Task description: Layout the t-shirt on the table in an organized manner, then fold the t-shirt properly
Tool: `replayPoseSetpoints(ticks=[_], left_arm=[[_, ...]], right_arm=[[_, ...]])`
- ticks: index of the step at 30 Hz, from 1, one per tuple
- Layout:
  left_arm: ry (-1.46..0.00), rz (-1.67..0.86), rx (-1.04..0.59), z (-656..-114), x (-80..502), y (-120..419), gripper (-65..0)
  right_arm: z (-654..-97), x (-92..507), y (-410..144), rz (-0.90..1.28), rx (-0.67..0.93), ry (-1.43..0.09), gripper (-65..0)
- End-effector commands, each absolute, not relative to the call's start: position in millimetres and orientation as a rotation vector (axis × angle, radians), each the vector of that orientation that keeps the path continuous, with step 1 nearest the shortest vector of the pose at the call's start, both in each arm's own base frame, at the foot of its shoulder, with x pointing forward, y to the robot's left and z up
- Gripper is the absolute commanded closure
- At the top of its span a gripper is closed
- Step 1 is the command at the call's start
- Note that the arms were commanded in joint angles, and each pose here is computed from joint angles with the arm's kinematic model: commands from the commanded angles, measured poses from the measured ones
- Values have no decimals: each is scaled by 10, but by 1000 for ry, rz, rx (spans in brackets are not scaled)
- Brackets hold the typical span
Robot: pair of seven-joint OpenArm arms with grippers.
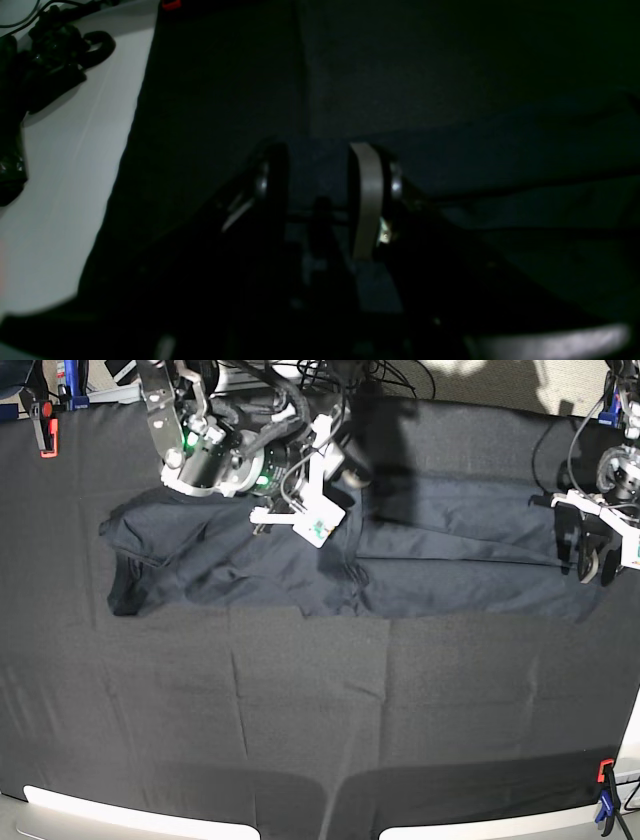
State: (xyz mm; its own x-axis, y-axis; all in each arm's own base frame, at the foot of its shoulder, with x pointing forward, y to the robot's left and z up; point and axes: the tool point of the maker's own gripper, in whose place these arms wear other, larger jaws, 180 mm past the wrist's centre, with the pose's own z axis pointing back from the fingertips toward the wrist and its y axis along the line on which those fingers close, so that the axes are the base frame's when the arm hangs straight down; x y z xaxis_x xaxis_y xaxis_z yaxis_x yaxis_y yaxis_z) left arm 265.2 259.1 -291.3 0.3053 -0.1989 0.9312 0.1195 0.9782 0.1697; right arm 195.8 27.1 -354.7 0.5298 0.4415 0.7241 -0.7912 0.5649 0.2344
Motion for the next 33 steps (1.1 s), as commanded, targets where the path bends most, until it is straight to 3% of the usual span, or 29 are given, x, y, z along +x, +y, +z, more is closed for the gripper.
replayPoseSetpoints(ticks=[1, 10, 20, 28, 33], left_arm=[[-1290, -221, 87, -2770, 2698, 2617, -175], [-1291, -220, 87, -2768, 2700, 2617, -175], [-1291, -220, 87, -2769, 2699, 2616, -175], [-1290, -220, 87, -2770, 2698, 2616, -175], [-1290, -220, 87, -2770, 2698, 2616, -175]], right_arm=[[-3416, 2032, 294, 797, 610, -713, -242], [-3154, 2356, 1, 708, 525, -833, -242], [-3248, 2872, -1276, 412, 172, -905, -242], [-3751, 3214, -2194, 210, 101, -798, -242], [-4007, 3446, -2490, 134, 113, -715, -242]])
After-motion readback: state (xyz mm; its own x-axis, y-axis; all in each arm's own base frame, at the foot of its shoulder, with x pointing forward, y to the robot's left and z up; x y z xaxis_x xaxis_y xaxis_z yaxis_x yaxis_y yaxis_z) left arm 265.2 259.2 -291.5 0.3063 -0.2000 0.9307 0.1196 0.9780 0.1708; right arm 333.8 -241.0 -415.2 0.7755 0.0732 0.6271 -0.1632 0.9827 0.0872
